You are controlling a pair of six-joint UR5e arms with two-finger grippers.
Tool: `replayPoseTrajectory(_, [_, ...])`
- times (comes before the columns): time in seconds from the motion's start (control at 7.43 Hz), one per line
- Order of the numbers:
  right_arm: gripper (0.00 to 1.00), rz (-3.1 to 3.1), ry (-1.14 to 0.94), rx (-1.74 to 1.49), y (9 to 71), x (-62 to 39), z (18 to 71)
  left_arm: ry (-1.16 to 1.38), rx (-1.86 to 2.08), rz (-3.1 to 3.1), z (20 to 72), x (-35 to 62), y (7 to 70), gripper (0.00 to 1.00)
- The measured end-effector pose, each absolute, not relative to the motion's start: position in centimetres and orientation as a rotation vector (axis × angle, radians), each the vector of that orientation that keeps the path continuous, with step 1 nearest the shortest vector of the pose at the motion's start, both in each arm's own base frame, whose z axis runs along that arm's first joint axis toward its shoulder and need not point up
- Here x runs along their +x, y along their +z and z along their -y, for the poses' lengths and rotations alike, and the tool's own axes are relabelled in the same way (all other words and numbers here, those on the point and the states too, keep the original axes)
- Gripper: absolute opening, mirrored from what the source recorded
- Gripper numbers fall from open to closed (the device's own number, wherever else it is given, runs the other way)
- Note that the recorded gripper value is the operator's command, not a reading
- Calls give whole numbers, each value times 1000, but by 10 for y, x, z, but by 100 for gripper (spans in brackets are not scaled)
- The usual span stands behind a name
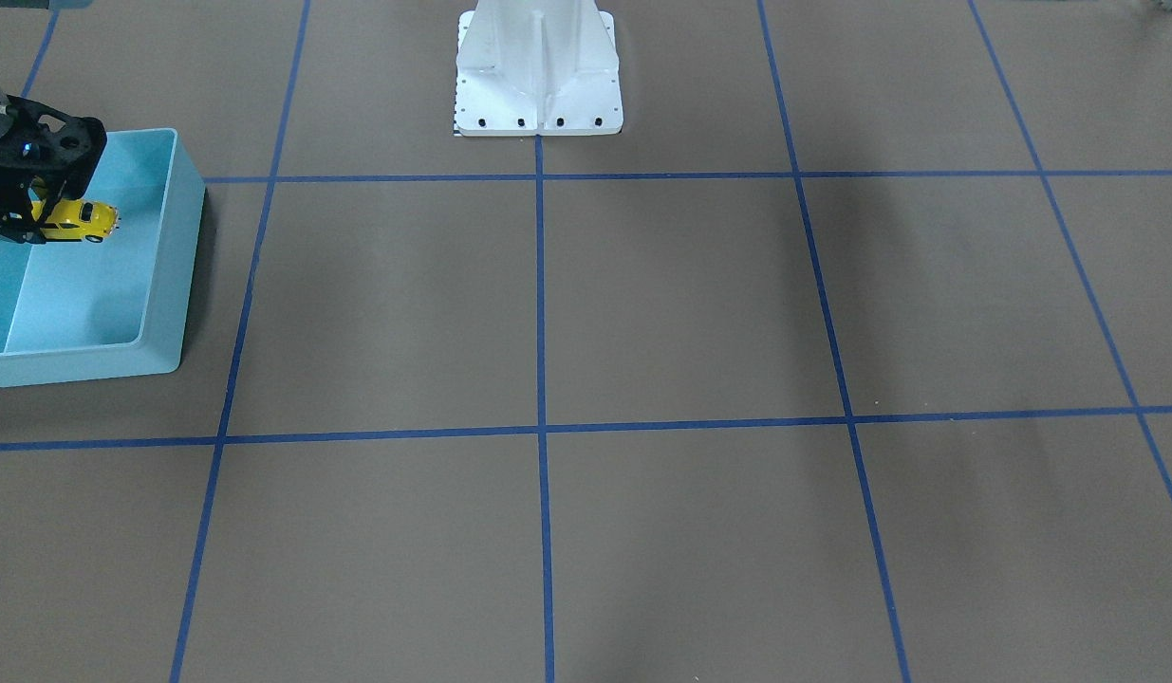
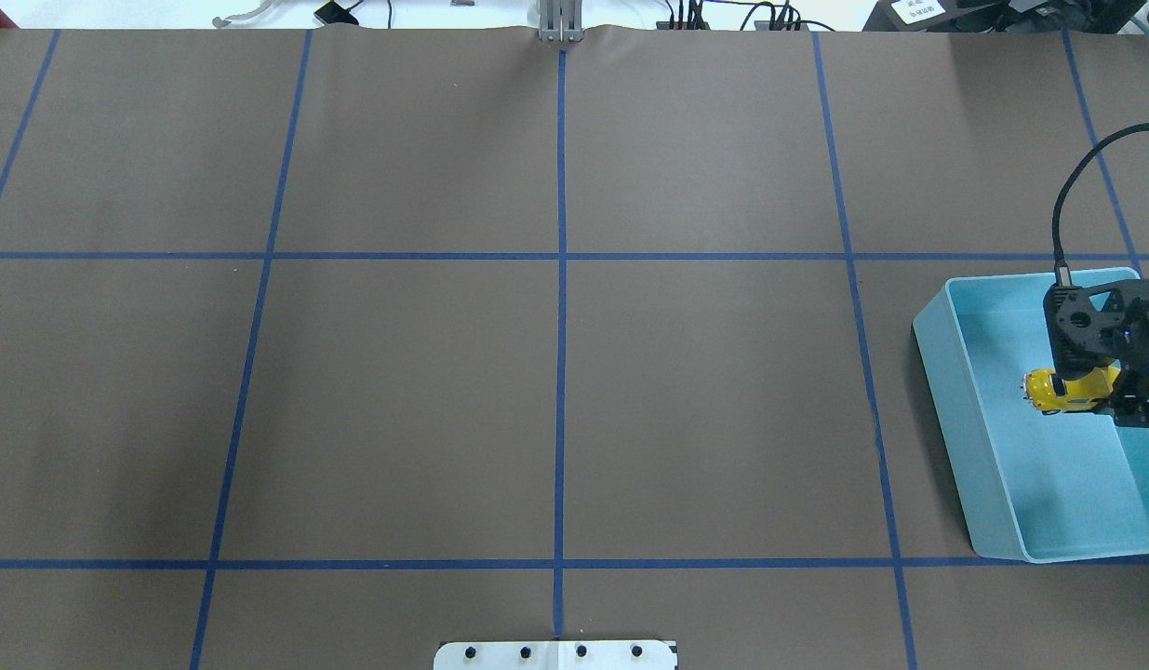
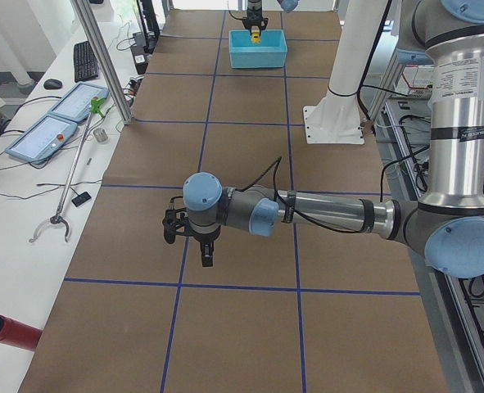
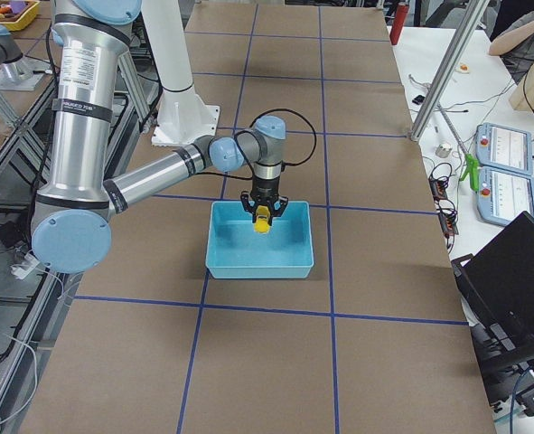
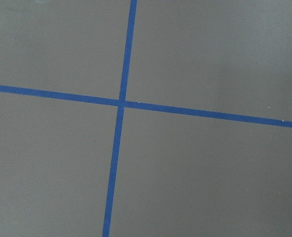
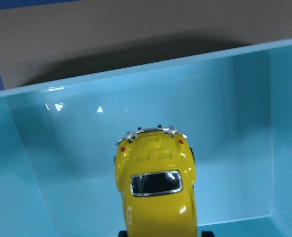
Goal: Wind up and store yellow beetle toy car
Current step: 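Lower the car into the bin and open the right gripper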
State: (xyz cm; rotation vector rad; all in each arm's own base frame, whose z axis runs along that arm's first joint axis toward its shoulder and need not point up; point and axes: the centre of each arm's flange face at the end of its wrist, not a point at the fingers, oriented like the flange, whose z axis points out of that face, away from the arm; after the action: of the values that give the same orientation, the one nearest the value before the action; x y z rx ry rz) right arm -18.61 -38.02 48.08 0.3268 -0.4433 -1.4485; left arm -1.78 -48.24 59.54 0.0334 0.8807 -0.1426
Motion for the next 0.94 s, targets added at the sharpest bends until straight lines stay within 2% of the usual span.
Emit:
replayPoseTrajectory(0.13, [100, 453, -1450, 327, 481, -187, 379, -144, 32, -881, 482, -18, 596, 99])
replayPoseTrajectory(0.94, [100, 473, -1458, 334, 479, -189, 379, -149, 30, -881, 482, -18, 596, 99])
